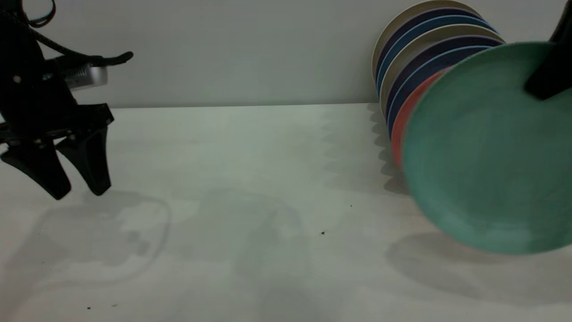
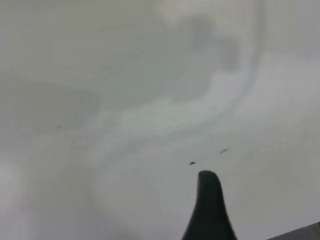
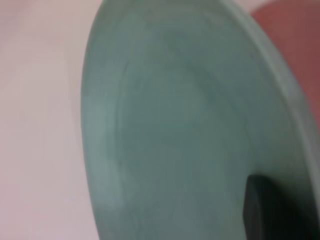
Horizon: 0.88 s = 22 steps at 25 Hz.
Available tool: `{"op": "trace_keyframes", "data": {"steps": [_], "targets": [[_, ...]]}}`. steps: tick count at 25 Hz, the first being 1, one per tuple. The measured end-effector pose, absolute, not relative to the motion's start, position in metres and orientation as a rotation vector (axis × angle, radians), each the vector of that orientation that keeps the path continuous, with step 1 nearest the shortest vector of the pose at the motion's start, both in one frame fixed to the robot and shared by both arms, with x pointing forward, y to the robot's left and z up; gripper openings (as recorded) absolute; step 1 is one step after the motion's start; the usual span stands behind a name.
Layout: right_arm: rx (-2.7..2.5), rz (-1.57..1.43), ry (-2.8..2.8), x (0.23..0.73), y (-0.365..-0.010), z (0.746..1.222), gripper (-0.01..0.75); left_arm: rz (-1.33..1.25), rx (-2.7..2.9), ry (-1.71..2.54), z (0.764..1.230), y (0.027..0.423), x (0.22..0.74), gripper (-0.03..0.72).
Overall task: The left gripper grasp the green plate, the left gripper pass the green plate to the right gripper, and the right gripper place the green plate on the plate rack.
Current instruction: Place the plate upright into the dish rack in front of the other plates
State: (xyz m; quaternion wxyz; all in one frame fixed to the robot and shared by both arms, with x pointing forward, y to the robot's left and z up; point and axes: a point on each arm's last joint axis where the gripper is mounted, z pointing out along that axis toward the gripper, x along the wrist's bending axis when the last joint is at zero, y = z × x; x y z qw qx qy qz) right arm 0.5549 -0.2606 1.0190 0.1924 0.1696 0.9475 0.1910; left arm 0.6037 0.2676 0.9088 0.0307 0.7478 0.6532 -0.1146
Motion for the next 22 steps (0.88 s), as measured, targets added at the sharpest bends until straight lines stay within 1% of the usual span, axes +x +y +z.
{"op": "trace_keyframes", "data": {"steps": [11,17,22], "targets": [[0.178,0.428,2.535,0.575,-0.263,1.062,0.09,-0.36,2.308,2.02,0.909,0.268,0.603,0.59],[0.072,0.385,2.479,0.58,-0.264,1.069,0.09,-0.415,2.326,2.028,0.91,0.268,0.599,0.59],[0.044,0.381,2.475,0.589,-0.263,1.063,0.09,-0.416,2.326,2.028,0.91,0.268,0.599,0.59]]}}
